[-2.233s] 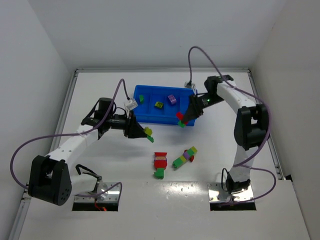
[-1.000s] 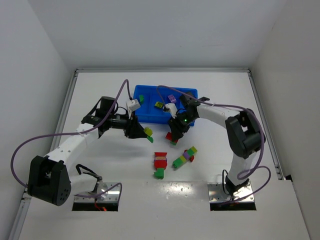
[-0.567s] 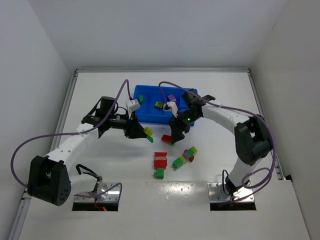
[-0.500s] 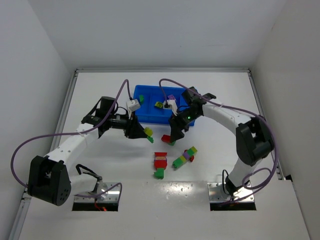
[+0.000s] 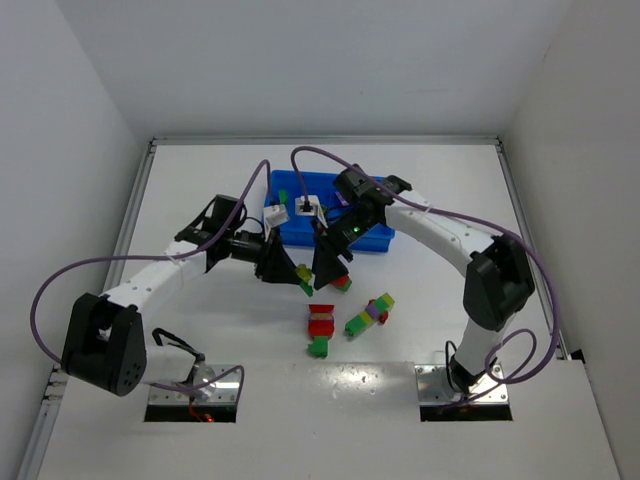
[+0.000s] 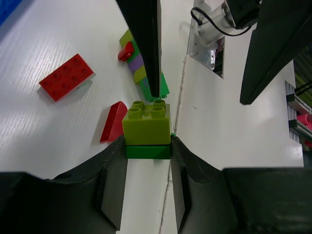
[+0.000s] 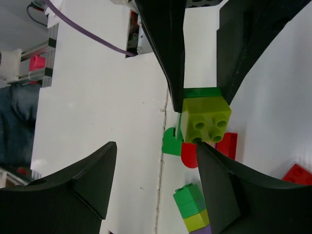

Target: Sort the legos into containers by color

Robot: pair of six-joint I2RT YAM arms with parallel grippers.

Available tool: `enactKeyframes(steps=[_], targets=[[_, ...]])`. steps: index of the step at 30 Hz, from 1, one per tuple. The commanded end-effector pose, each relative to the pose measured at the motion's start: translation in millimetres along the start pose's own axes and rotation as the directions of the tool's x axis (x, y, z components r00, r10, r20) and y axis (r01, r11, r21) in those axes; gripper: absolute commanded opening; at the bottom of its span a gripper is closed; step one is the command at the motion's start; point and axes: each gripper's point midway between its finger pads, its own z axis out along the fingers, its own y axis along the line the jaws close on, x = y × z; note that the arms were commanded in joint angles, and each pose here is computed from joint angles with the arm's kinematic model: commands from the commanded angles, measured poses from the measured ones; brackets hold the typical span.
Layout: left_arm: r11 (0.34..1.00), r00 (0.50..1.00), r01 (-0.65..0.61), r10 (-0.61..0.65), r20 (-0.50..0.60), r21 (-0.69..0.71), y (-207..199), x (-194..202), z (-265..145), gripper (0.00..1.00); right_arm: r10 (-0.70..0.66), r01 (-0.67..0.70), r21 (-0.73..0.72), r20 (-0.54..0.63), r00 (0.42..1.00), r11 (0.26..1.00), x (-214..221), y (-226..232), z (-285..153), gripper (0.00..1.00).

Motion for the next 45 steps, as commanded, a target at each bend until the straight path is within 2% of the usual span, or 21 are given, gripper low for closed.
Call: enactKeyframes(steps=[1,22,24,26,27,30,32,35,38,42,45], targets=[[0.992,0.995,-0.097,0.094,0.036,0.077,-16,-24,1,0.00,-0.030,0.031,-0.038,0.023,0.999,0.999,-10,4,1,0.67],[0.984,0.992,-0.122,0.118,0.038,0.131,-29,-23,3,0.00,0.008,-0.007,-0.045,0.027,1.000,0.999,-17,-11,13,0.67],[0.984,0.992,-0.122,0.118,0.038,0.131,-29,-23,3,0.00,-0.001,0.003,-0.060,0.039,0.999,0.998,-21,-8,12,0.62],[0.983,0.991,-0.130,0.126,0.042,0.130,-31,-24,2,0.00,-0.002,0.004,-0.059,0.040,0.999,0.998,-23,-10,12,0.47],[0.983,0.991,-0.131,0.127,0.039,0.131,-30,-21,3,0.00,-0.002,0.004,-0.059,0.040,0.999,0.998,-23,-10,12,0.36],[0.983,0.991,-0.131,0.127,0.039,0.131,-30,-21,3,0.00,-0.002,0.005,-0.068,0.044,0.999,0.998,-24,-8,12,0.19],[0.983,0.991,-0.131,0.127,0.039,0.131,-30,-21,3,0.00,-0.002,0.005,-0.068,0.044,0.999,0.998,-24,-8,12,0.13],[0.983,0.991,-0.131,0.127,0.039,0.131,-30,-21,3,0.00,-0.001,0.003,-0.051,0.035,0.999,0.999,-20,-13,14,0.05],[0.985,0.993,-0.121,0.118,0.031,0.120,-29,-15,3,0.00,-0.001,0.002,-0.035,0.050,0.999,0.999,-22,-16,6,0.05],[0.981,0.982,-0.184,0.181,0.046,0.054,-33,-16,-5,0.00,-0.027,0.020,0.121,0.058,0.998,0.992,-23,-33,-25,0.05],[0.976,0.975,-0.215,0.216,0.056,-0.013,-33,-13,-13,0.00,-0.090,0.067,0.269,0.074,0.993,0.961,-31,-48,-54,0.05]])
